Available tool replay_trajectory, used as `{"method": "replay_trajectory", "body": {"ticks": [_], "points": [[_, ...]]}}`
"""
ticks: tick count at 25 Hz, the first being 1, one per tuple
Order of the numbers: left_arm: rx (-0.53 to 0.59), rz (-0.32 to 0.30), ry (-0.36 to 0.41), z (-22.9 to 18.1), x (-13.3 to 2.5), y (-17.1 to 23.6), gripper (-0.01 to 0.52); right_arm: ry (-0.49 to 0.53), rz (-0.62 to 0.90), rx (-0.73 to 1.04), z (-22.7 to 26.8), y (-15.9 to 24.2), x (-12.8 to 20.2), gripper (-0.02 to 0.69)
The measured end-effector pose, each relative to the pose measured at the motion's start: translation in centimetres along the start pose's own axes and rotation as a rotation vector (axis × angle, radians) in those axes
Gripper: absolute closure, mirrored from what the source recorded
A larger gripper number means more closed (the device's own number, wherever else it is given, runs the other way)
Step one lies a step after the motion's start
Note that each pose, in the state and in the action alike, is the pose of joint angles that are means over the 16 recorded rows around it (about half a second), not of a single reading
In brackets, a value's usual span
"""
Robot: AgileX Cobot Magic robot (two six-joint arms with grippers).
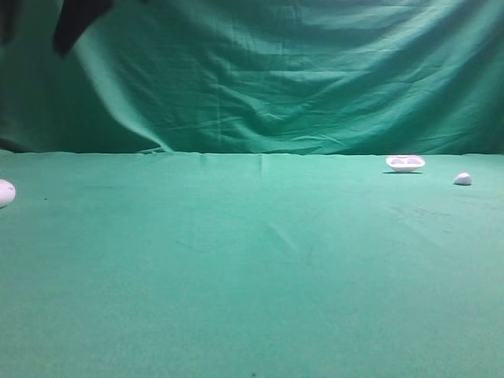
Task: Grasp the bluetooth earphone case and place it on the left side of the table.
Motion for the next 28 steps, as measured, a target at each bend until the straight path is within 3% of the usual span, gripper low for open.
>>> {"method": "replay_trajectory", "body": {"ticks": [11, 28], "points": [[0.000, 0.000, 0.000, 0.0, 0.0, 0.0, 0.514, 0.065, -0.043, -0.078, 11.8, 3.4, -2.9, 0.665], [0.000, 0.000, 0.000, 0.0, 0.0, 0.0, 0.514, 0.071, -0.087, -0.203, 18.6, 20.2, -6.5, 0.665]]}}
Point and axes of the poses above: a point on each arm's last joint axis where the gripper is mounted, z pointing back along that axis away from the gripper, x along the wrist's bending axis when the last joint is at zero, y = z × x, the point moved 1 cm from there along -z, pointing out along that axis toward the gripper, and after that the axes turned 11 degrees about -z, right-handed, at the moved point
